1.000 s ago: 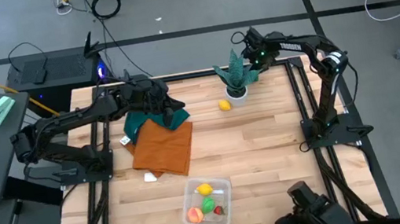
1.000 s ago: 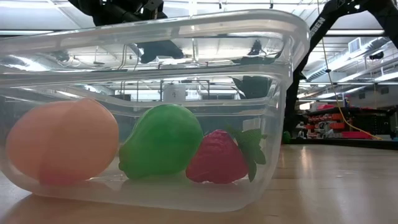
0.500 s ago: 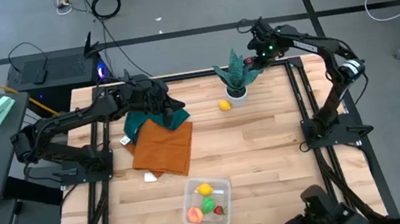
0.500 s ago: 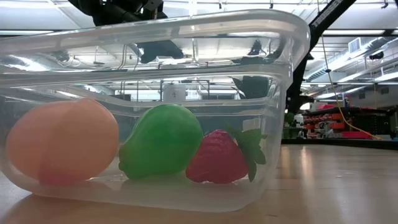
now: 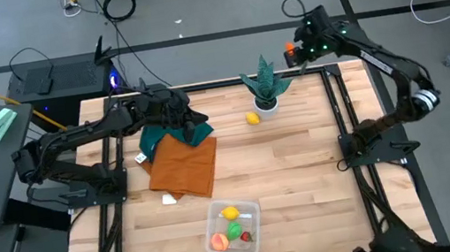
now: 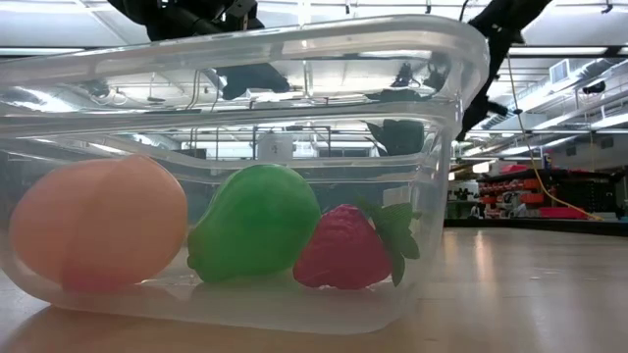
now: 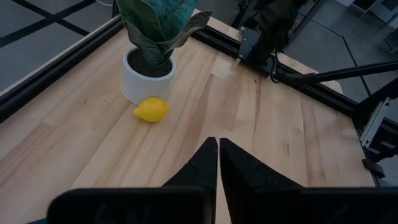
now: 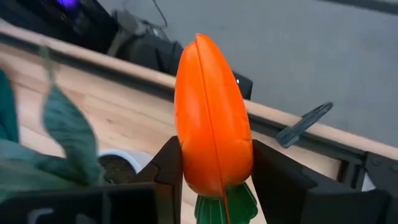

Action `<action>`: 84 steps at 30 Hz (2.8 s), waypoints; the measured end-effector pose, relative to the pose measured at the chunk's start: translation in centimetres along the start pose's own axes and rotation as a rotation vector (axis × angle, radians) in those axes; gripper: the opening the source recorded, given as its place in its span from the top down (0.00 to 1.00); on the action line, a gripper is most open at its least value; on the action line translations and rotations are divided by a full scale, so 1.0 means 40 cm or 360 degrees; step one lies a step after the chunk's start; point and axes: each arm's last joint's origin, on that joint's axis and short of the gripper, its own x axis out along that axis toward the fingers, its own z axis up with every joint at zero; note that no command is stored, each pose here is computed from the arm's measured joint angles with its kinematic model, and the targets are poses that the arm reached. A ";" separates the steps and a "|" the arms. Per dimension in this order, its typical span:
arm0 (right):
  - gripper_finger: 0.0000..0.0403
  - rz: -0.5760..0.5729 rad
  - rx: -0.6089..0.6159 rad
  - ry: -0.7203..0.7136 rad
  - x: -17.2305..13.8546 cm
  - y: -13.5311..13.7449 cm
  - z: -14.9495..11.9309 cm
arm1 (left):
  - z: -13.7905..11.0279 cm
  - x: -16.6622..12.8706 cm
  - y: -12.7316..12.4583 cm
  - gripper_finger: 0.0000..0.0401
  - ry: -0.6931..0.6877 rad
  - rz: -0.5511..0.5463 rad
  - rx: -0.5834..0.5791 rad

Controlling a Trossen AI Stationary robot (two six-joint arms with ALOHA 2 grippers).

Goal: Pick and placing Produce into tupperware
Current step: Put the orange carrot into the transparent bin

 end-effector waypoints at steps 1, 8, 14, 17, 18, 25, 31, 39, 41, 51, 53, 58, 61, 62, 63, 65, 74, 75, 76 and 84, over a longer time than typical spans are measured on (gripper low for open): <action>0.72 0.0005 0.0007 -0.0027 -0.014 0.001 -0.001 | 0.000 0.000 0.000 0.94 0.0000 0.0000 0.0000; 0.72 0.0060 -0.0098 -0.0270 -0.096 0.029 -0.004 | -0.002 0.002 -0.007 0.97 0.0006 -0.0014 0.0010; 0.74 0.0106 -0.0259 -0.0555 -0.169 0.092 -0.013 | -0.007 0.006 -0.025 0.95 0.0020 -0.0049 0.0031; 0.74 0.0206 -0.0331 -0.0691 -0.211 0.132 -0.025 | -0.009 0.008 -0.033 0.94 0.0026 -0.0067 0.0042; 0.74 0.0245 -0.0352 -0.0736 -0.225 0.145 -0.030 | -0.010 0.008 -0.035 0.94 0.0028 -0.0071 0.0043; 0.74 0.0581 -0.0426 -0.0888 -0.304 0.228 -0.078 | -0.012 0.009 -0.041 0.95 0.0033 -0.0083 0.0050; 0.74 0.0900 -0.0496 -0.0967 -0.347 0.312 -0.117 | -0.011 0.009 -0.040 0.97 0.0031 -0.0081 0.0079; 0.74 0.1154 -0.0634 -0.1068 -0.393 0.428 -0.190 | -0.012 0.009 -0.040 0.94 0.0032 -0.0081 0.0087; 0.74 0.1177 -0.0656 -0.1038 -0.397 0.452 -0.216 | -0.012 0.009 -0.040 0.94 0.0034 -0.0081 0.0109; 0.74 0.1222 -0.0572 -0.0885 -0.411 0.565 -0.393 | -0.013 0.009 -0.040 0.97 0.0038 -0.0080 0.0150; 0.74 0.1198 -0.0516 -0.0855 -0.399 0.575 -0.442 | -0.013 0.009 -0.040 0.96 0.0038 -0.0080 0.0183; 0.74 0.1204 -0.0377 -0.0822 -0.383 0.590 -0.543 | -0.013 0.009 -0.041 0.94 0.0038 -0.0083 0.0209; 0.74 0.1187 -0.0339 -0.0789 -0.376 0.595 -0.599 | -0.013 0.009 -0.041 0.93 0.0038 -0.0082 0.0208; 0.74 0.1182 -0.0324 -0.0777 -0.375 0.596 -0.617 | -0.013 0.009 -0.041 0.93 0.0038 -0.0082 0.0208; 0.74 0.1180 -0.0310 -0.0766 -0.374 0.597 -0.636 | -0.013 0.009 -0.041 0.94 0.0038 -0.0083 0.0208; 0.74 0.1179 -0.0287 -0.0739 -0.373 0.599 -0.675 | -0.013 0.009 -0.041 0.95 0.0038 -0.0083 0.0202; 0.73 0.1177 -0.0158 -0.0692 -0.366 0.624 -0.858 | -0.017 0.012 -0.056 0.96 0.0052 -0.0117 0.0141; 0.73 0.1175 -0.0147 -0.0687 -0.360 0.628 -0.878 | -0.018 0.013 -0.058 0.96 0.0054 -0.0123 0.0144; 0.73 0.1175 -0.0136 -0.0680 -0.353 0.633 -0.896 | -0.019 0.013 -0.061 0.95 0.0056 -0.0130 0.0146; 0.73 0.1189 -0.0183 -0.0524 -0.263 0.682 -0.986 | -0.026 0.016 -0.082 0.95 0.0071 -0.0172 0.0160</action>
